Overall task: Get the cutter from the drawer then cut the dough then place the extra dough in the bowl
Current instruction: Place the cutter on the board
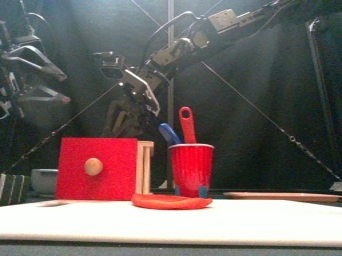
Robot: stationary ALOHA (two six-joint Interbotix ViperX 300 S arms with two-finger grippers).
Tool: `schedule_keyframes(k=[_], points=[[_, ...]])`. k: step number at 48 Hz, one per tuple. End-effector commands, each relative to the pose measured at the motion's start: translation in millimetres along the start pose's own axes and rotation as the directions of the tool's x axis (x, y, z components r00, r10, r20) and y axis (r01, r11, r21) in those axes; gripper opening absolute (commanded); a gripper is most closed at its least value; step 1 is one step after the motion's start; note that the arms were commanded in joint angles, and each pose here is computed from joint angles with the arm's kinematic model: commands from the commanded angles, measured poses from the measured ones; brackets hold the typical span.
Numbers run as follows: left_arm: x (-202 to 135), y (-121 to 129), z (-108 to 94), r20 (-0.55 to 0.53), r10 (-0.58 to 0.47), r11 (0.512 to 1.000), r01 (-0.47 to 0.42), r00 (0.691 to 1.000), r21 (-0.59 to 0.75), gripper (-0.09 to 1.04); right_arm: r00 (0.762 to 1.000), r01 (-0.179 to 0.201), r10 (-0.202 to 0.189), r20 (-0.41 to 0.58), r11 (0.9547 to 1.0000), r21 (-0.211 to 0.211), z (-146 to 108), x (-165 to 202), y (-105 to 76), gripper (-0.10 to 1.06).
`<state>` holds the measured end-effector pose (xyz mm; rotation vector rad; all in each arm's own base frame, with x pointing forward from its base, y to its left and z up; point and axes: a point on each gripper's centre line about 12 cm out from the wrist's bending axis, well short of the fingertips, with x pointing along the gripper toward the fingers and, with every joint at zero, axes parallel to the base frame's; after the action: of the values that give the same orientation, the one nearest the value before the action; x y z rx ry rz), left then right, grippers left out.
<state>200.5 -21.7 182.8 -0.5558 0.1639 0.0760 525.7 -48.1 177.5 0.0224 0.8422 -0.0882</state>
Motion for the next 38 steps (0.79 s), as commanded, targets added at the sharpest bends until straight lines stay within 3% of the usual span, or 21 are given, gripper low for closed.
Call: schedule_keyframes(k=[1, 24, 38], points=[[1, -2, 4, 0.014, -0.005, 1.0, 0.005, 1.0, -0.003, 0.81, 0.999, 0.004, -0.004, 0.054, 1.0, 0.004, 18, -14, -2.9, 0.7], [1, -2, 4, 0.014, -0.004, 1.0, 0.005, 1.0, -0.004, 0.81, 1.0, 0.008, -0.008, 0.0, 1.0, -0.004, 9, -3, -3.2, 0.68], [1, 0, 3, 0.011, 0.008, 1.0, -0.008, 1.0, -0.016, 0.81, 1.0, 0.009, -0.009, 0.006, 0.9999, -0.006, 12, -4, -3.3, 0.58]])
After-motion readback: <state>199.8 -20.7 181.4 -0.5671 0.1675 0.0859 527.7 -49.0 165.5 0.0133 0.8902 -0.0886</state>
